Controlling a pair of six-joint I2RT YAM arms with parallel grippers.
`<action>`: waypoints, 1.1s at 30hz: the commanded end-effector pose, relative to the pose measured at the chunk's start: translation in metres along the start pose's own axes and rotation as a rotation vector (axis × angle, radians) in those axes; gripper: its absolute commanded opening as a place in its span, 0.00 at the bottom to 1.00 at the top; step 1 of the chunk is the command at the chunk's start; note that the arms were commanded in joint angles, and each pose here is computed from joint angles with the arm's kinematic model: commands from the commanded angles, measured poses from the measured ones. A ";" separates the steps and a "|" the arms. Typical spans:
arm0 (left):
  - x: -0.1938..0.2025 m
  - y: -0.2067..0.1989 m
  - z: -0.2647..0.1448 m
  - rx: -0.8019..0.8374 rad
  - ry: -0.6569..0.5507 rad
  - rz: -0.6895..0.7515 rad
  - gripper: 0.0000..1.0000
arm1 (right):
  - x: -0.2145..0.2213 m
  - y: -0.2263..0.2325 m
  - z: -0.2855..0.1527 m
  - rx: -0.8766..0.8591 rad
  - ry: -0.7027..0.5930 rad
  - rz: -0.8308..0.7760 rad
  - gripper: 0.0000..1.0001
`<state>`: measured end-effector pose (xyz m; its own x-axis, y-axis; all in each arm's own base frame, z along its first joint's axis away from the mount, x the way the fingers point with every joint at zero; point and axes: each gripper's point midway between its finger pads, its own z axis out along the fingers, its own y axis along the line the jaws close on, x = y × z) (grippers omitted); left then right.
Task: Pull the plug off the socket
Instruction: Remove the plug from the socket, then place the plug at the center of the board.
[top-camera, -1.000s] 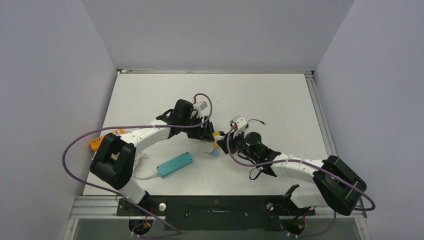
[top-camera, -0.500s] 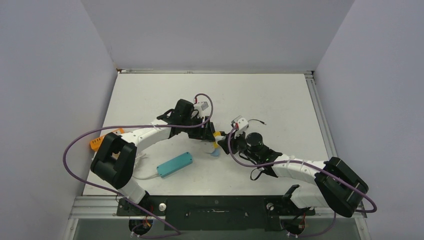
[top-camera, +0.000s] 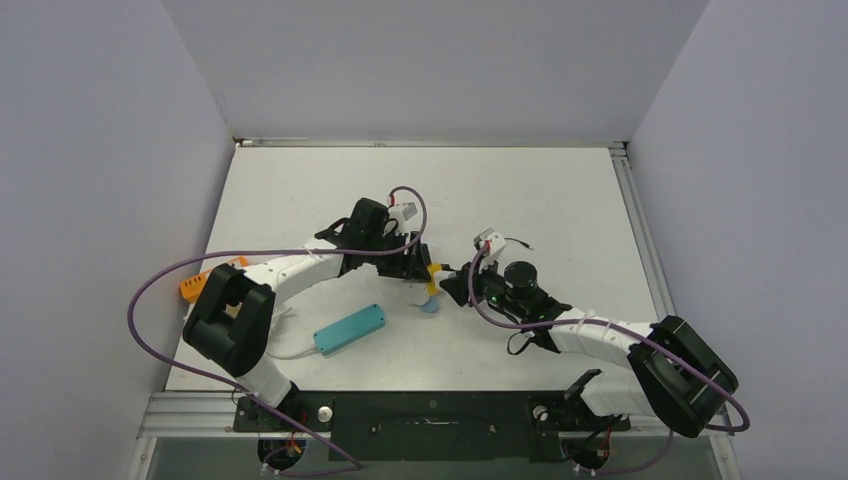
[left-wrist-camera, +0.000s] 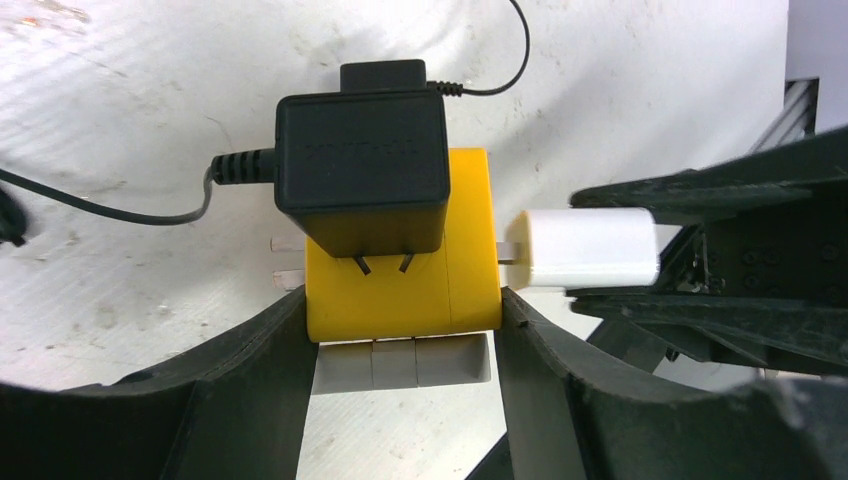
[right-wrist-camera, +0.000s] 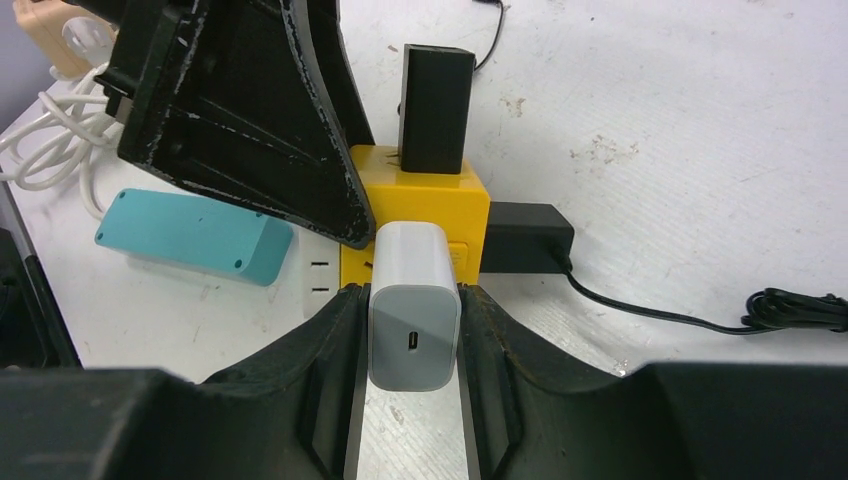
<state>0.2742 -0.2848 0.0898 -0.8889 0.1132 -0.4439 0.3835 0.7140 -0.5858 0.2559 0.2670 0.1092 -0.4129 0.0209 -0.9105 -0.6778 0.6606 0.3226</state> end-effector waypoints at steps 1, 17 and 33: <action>-0.013 0.028 -0.002 -0.123 -0.037 0.012 0.00 | -0.047 -0.001 -0.003 0.027 -0.165 -0.040 0.05; -0.018 0.026 -0.006 -0.123 -0.059 0.023 0.00 | -0.053 -0.027 -0.014 0.221 -0.212 -0.012 0.05; -0.022 0.011 -0.011 -0.054 -0.087 0.046 0.00 | -0.027 -0.194 -0.115 0.839 -0.321 0.462 0.05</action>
<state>0.2872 -0.2757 0.0906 -0.8832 0.0806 -0.4620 0.3613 0.7451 -0.5606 0.3304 0.0778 0.1155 -0.2664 0.4143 -0.8703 0.0851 0.9095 0.4069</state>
